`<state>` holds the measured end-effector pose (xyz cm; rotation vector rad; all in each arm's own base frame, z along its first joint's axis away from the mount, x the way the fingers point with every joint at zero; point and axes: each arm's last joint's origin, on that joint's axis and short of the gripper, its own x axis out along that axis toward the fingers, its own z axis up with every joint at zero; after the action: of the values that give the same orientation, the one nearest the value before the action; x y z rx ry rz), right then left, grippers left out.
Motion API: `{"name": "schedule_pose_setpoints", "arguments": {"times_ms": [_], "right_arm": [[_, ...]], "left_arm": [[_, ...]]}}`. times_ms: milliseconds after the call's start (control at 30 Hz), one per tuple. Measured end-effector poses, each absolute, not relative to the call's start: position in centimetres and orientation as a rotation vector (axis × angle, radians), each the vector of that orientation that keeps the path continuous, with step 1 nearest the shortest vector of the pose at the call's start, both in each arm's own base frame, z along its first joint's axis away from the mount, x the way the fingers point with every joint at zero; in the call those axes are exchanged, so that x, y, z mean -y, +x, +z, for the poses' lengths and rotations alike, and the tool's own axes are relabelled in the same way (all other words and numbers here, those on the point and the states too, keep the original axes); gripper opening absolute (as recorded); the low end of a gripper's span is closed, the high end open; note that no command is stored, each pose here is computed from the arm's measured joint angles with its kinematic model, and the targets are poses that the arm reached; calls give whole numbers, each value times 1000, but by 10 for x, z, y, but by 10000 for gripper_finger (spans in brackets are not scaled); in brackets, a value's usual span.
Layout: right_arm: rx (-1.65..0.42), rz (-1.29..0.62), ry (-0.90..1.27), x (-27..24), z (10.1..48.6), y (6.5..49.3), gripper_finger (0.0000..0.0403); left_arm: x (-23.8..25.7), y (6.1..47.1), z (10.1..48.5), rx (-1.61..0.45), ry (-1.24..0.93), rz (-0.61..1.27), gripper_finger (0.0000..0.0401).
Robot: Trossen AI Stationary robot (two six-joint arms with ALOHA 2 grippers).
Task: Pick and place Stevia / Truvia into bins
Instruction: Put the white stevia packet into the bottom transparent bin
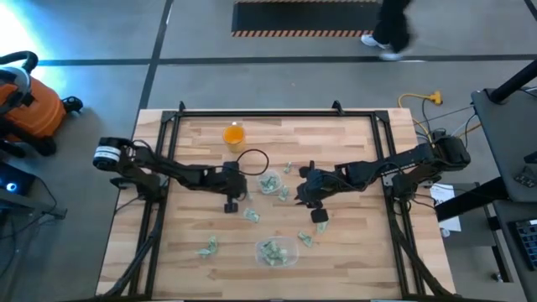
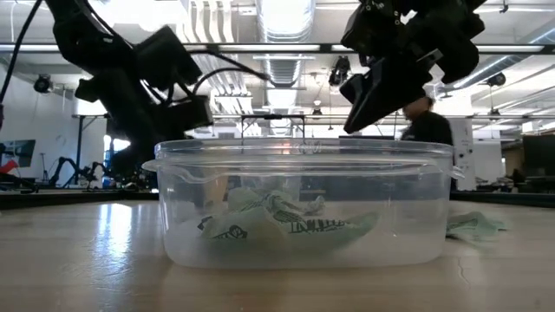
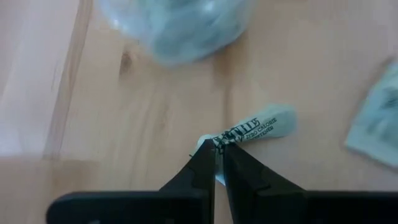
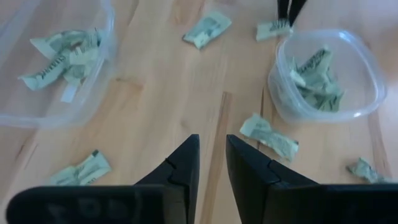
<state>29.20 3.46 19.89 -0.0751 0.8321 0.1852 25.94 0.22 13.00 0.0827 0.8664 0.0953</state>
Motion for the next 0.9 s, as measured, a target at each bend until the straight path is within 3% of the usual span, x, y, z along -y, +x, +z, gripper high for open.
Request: {"name": "schedule_pose_setpoints", "arguments": {"times_ms": [500, 900], "right_arm": [[-919, 110, -70, -31, 180, 280, 63], [-935, 95, -45, -31, 174, 276, 58]], "left_arm": [[64, 261, 168, -700, 38, -102, 2], [122, 288, 203, -523, 84, -259, 1]]}}
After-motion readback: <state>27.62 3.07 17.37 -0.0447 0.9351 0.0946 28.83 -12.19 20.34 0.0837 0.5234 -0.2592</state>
